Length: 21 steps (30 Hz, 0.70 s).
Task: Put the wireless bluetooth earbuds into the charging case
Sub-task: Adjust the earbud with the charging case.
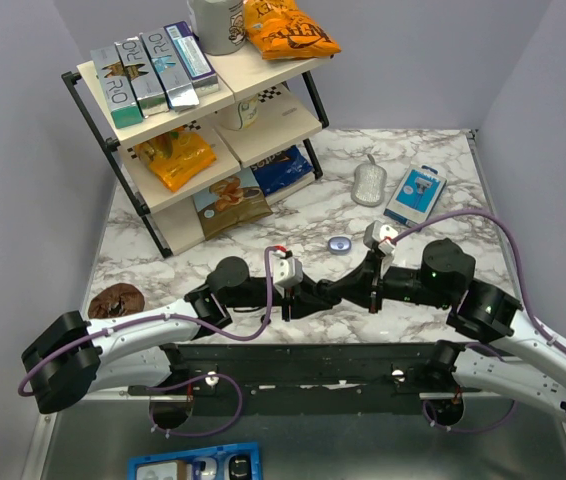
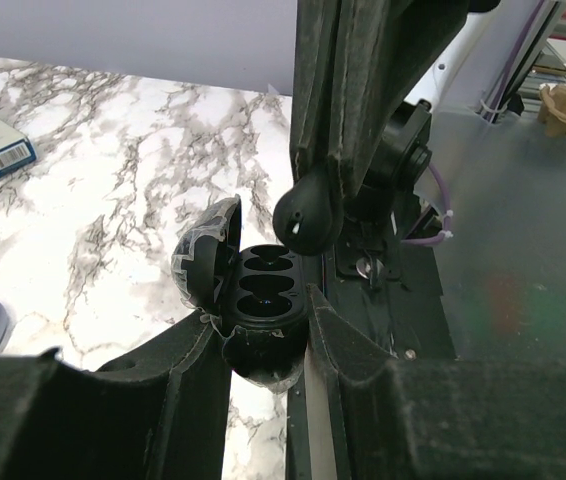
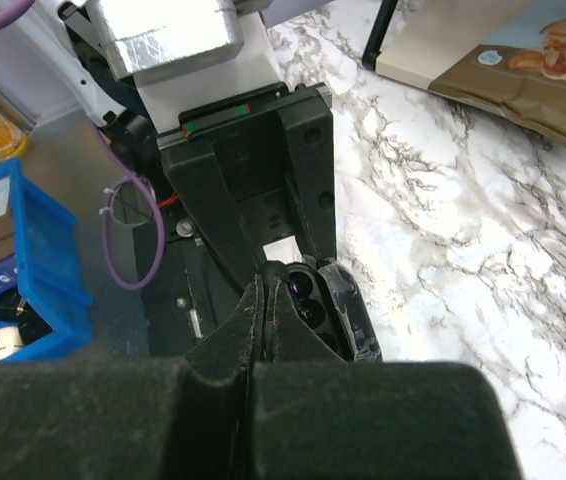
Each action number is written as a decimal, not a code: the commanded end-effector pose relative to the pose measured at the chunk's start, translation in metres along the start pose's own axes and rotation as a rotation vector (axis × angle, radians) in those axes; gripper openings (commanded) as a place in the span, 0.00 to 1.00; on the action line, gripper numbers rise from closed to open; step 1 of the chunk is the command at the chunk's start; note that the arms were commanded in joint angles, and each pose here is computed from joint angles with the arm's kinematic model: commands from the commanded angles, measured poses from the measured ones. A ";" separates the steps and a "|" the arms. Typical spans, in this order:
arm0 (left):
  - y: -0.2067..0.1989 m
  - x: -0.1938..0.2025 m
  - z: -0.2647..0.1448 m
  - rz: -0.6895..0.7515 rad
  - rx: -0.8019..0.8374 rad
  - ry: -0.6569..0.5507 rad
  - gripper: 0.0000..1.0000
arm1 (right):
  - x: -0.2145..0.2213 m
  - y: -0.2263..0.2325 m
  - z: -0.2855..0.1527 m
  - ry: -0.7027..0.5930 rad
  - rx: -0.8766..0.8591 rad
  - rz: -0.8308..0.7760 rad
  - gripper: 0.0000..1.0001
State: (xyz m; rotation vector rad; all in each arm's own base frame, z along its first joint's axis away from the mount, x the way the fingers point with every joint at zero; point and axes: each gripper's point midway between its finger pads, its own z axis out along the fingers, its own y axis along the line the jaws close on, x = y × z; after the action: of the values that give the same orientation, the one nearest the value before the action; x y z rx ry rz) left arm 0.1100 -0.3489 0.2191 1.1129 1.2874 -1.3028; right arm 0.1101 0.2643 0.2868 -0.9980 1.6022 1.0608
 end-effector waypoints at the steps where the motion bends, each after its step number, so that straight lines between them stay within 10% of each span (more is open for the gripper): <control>1: -0.002 -0.027 0.002 0.037 0.006 -0.077 0.00 | 0.000 0.005 0.000 -0.022 -0.028 -0.008 0.01; 21: -0.007 -0.033 0.002 0.028 0.032 -0.099 0.00 | 0.015 0.001 0.002 0.012 -0.022 -0.033 0.01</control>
State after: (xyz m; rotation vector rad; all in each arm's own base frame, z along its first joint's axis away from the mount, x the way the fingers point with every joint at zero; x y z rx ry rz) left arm 0.1092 -0.3493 0.2272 1.0908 1.2685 -1.3226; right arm 0.1087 0.2648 0.2765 -1.0167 1.6037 1.0615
